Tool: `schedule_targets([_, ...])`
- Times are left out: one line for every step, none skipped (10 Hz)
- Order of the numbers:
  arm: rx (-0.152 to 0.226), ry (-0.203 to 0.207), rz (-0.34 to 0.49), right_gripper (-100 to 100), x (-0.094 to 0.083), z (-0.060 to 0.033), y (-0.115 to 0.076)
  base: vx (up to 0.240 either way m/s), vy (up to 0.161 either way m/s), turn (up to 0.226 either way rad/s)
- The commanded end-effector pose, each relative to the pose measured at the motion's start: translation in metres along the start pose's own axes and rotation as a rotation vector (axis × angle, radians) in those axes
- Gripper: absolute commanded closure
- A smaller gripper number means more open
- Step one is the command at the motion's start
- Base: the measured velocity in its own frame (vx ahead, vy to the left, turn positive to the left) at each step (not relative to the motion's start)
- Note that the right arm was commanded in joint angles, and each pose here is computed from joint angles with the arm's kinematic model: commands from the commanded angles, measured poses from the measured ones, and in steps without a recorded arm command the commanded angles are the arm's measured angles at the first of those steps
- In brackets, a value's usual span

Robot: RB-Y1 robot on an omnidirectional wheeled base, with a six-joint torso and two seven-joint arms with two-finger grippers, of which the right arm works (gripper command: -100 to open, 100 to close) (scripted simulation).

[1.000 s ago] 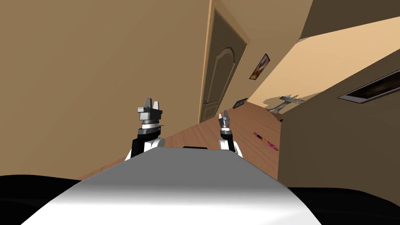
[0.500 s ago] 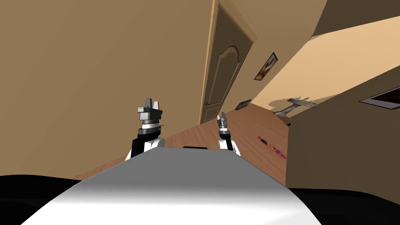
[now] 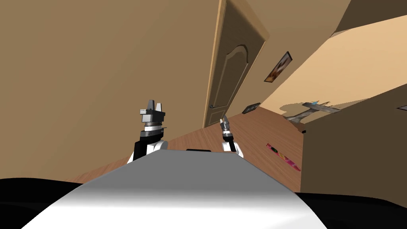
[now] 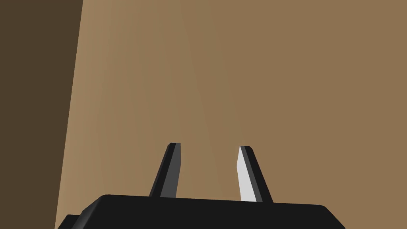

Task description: Pull the door open

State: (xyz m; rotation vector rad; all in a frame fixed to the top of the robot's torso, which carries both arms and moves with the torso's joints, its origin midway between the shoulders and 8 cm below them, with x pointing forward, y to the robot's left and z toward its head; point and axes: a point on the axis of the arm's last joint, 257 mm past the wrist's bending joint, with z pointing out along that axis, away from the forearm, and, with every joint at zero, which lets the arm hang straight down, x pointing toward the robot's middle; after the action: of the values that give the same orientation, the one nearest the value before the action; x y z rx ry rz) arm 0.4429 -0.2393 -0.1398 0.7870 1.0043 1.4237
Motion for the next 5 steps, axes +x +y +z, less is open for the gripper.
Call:
schedule_targets([0.021,0.008,0.002,-100,0.0,-0.0024,-0.014,0.104,-0.036,0.098])
schedule_targets([0.033,0.013,0.003,-100,-0.001,-0.0035,-0.021,0.102,-0.05,0.084])
schedule_targets([0.045,0.017,0.004,-100,-0.002,-0.0048,-0.029,0.092,-0.061,0.095])
schedule_targets([0.058,0.021,0.004,-100,-0.003,-0.0061,-0.037,0.075,-0.057,0.098])
schedule_targets([0.07,0.026,0.005,-100,-0.004,-0.0075,-0.044,0.07,-0.065,0.099])
